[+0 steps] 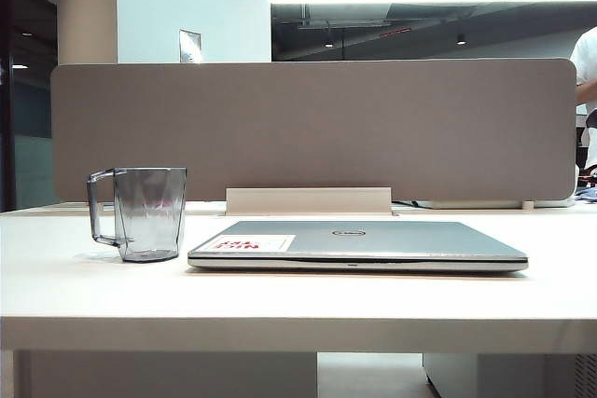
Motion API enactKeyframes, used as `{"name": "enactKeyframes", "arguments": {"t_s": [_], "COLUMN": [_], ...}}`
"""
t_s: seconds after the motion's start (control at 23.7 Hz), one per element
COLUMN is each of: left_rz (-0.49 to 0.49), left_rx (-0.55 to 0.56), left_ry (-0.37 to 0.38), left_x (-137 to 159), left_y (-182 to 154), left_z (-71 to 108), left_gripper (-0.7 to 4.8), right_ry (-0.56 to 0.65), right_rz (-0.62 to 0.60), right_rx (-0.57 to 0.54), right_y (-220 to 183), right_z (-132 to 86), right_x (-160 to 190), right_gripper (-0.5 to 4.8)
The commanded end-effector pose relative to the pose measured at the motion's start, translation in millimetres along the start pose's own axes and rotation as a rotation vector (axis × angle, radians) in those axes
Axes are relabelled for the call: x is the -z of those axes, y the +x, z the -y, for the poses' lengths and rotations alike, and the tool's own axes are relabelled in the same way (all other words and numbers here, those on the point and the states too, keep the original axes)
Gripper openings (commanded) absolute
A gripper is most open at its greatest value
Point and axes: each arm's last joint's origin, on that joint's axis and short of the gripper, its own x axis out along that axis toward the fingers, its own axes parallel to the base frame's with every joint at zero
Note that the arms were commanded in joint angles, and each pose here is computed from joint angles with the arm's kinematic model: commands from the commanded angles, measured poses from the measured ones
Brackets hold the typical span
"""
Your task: Pick up the water cup and place it on the left side of the laptop.
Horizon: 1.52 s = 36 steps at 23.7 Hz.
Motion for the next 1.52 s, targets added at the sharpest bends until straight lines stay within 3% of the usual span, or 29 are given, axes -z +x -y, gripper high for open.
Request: {"name": "enactKeyframes", "arguments": {"t_s": [0.04,0.51,0.76,1.01,1.14,1.44,1.52], "left_rz": [0.026,0.027,0.124,0.185,0.202,0.236,0.248], "left_rx": [-0.009,-0.022,-0.104,-0.166,-0.185,-0.175,-0.177], "left_ry": [-0.022,-0.083,-0.190,-0.221,-0.213,-0.011,0.001], "left_x": [12.4,25.7,39.9,56.2,64.5,73.5,75.1], "left_y": [-7.2,-10.4,-15.8,-18.6,-16.0,-9.3,-8.3], "left_z": [-4.4,-9.5,-37.5,-51.0,-55.1,-56.4,-56.7], "left_gripper": [-0.06,-0.06,-0.06,-0.06,-0.06,-0.06,-0.06], "right_ry": [-0.004,-0.004,-0.004,-0.004,-0.004,-0.004,-0.004], "right_rz": [0.006,0.006,0.006,0.006,0.006,0.006,0.006], "right_rx": [0.006,0.006,0.006,0.006,0.006,0.006,0.006], "right_y": [0.5,0.5,0.5,0.5,0.5,0.5,0.5], "right_z": [0.2,0.2,0.2,0.2,0.2,0.2,0.2], "right_x": [0.8,0.8,0.8,0.8,0.8,0.8,0.8], "right_gripper": [-0.05,-0.05,-0.05,-0.05,-0.05,-0.05,-0.05]}}
